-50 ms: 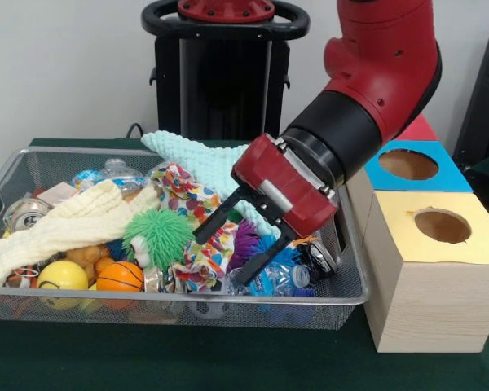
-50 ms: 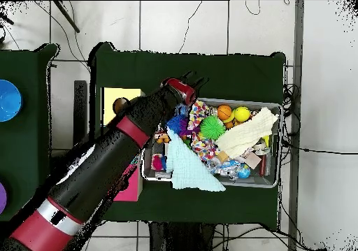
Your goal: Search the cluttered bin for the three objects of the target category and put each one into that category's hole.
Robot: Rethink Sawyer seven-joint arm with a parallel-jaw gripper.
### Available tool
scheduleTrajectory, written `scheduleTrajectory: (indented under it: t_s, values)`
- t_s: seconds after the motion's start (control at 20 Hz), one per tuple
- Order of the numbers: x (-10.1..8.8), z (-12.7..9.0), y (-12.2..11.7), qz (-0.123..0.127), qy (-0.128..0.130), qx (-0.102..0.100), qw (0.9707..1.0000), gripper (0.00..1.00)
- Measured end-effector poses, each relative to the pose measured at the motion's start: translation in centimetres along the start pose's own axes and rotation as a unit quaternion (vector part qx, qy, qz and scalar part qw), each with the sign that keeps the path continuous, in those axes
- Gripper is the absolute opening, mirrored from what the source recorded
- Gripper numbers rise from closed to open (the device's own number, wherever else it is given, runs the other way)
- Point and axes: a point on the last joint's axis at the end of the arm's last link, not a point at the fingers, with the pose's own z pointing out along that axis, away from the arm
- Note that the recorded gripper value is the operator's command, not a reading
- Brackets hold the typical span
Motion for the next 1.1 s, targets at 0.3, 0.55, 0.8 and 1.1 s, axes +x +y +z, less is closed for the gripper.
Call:
scheduleTrajectory:
  t_s: [0.3,0.55,0.8,1.1]
  values:
    - [-1.8,-0.3,-1.0,0.000,-0.014,0.008,0.9999,1.00]
    - [-3.5,-0.7,-1.8,0.019,-0.017,0.004,0.9997,1.00]
    - [-6.4,0.3,-4.7,0.086,0.005,-0.013,0.9962,1.00]
    - [-8.3,3.7,-9.2,0.183,0.048,-0.034,0.9814,1.00]
